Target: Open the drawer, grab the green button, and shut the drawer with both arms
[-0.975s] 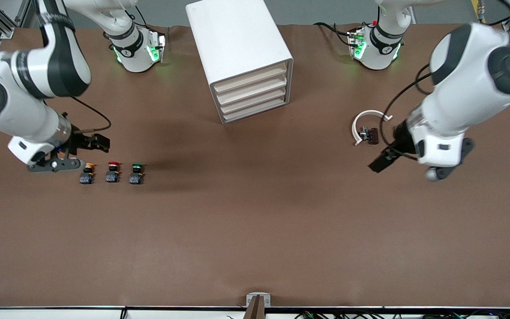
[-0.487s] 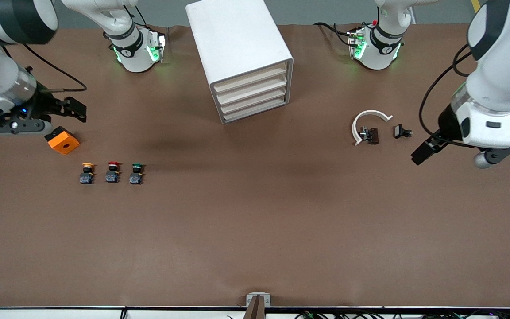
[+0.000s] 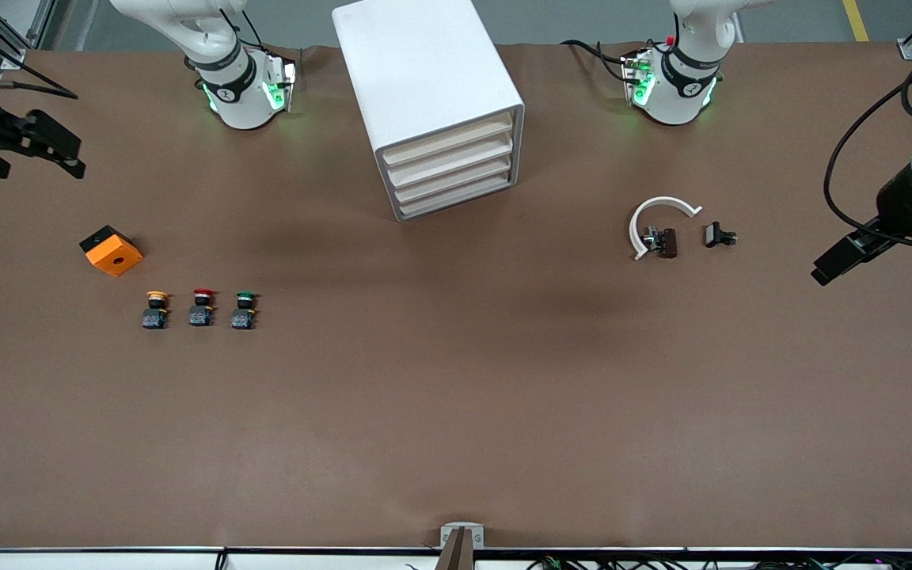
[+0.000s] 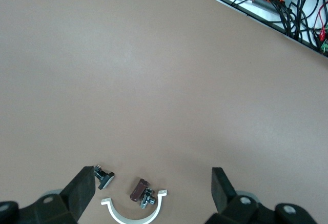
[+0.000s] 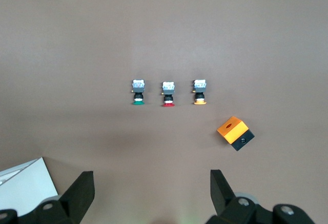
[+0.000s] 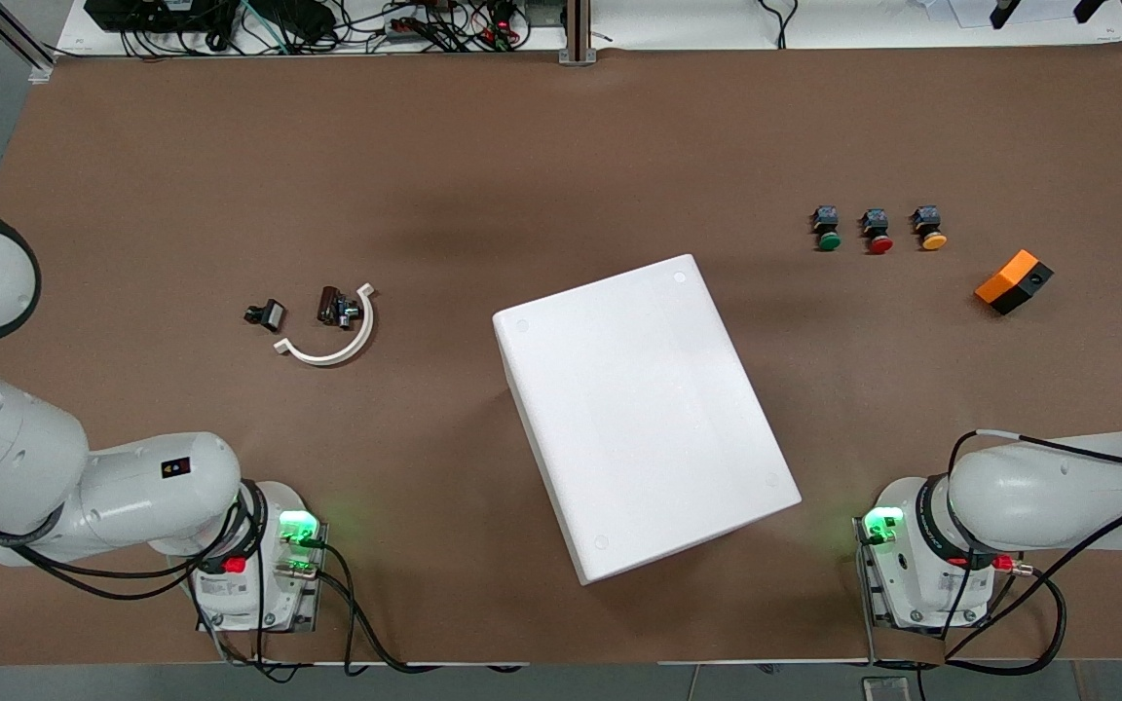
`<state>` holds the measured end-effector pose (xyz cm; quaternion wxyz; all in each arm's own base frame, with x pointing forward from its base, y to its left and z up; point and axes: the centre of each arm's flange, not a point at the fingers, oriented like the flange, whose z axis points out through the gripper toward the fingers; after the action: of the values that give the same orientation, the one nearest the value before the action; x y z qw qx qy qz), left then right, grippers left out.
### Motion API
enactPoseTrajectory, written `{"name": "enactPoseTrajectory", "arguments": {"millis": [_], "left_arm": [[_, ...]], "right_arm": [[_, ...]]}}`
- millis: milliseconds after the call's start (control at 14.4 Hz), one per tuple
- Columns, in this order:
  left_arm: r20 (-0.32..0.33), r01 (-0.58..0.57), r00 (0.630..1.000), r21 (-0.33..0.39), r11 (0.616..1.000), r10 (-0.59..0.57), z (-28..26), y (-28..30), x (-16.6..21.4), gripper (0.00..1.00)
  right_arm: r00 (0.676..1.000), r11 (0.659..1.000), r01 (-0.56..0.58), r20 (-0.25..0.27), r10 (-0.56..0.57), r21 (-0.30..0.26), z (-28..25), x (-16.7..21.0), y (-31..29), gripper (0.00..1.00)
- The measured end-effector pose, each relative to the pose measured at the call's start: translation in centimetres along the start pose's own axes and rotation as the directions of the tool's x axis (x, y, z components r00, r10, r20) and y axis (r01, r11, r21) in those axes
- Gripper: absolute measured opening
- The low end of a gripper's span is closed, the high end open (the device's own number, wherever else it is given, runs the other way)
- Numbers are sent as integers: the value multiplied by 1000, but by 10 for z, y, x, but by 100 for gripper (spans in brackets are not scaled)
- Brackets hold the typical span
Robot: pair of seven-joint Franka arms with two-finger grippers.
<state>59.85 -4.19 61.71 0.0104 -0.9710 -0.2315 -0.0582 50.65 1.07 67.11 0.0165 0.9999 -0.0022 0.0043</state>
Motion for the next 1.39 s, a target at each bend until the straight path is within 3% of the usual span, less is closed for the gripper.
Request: {"name": "enactPoseTrajectory", "arguments": {"millis": [487, 975, 1392], "left_arm": [[102, -38, 994, 14, 999, 36, 6, -21, -1, 100], [78, -165, 984, 26, 986, 162, -27, -66, -6, 100], [103, -195, 975, -26, 980, 197, -27, -90, -15, 100]], "right_arm": [[999, 1000, -29, 36, 29, -1, 16, 10, 16, 100], [999, 1000, -26, 32, 26, -1, 14, 10, 14, 100], [999, 1000, -19, 29, 19, 4, 13, 10, 10, 100]]}}
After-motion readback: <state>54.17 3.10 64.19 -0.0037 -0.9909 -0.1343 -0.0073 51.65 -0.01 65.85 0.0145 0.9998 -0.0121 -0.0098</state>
